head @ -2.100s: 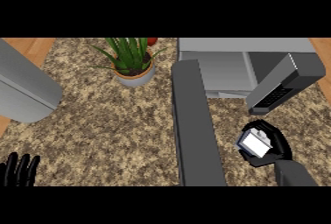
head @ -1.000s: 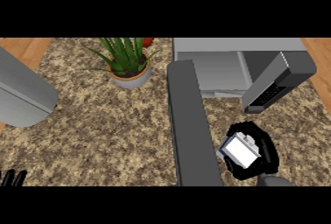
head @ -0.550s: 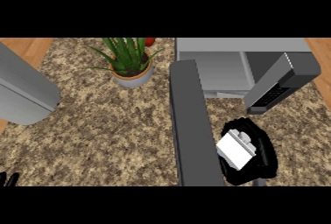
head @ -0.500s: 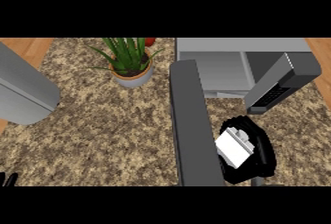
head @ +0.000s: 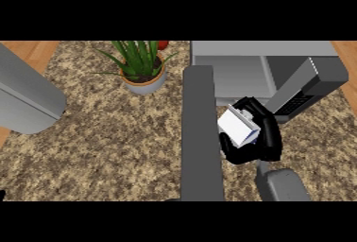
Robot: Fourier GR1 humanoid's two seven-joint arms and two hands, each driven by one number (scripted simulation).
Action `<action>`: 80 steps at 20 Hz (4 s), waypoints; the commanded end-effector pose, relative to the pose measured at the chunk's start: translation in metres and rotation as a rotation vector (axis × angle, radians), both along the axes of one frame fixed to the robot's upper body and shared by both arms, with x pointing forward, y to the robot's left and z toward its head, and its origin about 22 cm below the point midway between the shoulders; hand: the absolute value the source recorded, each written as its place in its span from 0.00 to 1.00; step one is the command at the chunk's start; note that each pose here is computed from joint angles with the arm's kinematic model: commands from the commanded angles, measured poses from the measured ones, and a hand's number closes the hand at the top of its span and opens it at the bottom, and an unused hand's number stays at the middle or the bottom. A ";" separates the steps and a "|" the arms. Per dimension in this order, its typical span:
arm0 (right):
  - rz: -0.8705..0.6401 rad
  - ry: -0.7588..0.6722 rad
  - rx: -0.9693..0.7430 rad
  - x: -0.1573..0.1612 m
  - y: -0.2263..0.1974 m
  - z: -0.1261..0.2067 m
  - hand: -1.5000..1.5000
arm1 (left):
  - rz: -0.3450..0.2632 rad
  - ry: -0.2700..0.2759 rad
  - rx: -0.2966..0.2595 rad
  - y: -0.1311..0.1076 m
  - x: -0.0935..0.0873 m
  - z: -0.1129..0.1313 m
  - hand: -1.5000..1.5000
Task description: Pick up the milk, place it into the microwave and close the microwave
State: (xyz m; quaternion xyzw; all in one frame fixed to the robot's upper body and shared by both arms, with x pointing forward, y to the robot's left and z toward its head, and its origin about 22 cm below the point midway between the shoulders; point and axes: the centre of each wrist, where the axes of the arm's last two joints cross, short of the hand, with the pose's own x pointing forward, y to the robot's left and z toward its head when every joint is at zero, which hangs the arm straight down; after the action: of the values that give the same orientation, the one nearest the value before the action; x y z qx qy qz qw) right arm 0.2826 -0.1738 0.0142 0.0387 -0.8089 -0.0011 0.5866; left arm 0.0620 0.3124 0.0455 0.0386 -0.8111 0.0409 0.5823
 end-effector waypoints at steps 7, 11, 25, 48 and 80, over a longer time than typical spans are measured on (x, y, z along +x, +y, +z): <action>-0.163 0.119 -0.071 0.070 0.011 -0.023 1.00 | -0.024 0.020 0.005 0.018 0.009 -0.004 0.00; -0.151 0.123 -0.062 0.080 -0.002 -0.052 1.00 | -0.018 0.018 -0.012 0.015 0.014 -0.011 0.00; -0.240 -0.059 -0.204 0.120 -0.010 -0.041 1.00 | -0.051 0.025 -0.003 0.020 0.023 -0.013 0.00; -0.571 -0.118 -0.619 0.145 -0.041 -0.004 1.00 | -0.060 0.019 0.009 0.037 0.052 -0.026 0.00; -0.604 -0.098 -0.791 0.139 -0.049 -0.014 0.00 | -0.136 0.016 0.006 0.024 0.082 -0.036 0.00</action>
State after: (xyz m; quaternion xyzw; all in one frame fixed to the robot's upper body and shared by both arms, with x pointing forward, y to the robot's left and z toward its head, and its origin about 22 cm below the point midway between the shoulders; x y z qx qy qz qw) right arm 0.4212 -0.2326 0.0003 -0.4170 -0.7424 0.1284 0.5084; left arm 0.1356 0.3416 0.0127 -0.0103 -0.8070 0.0030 0.5904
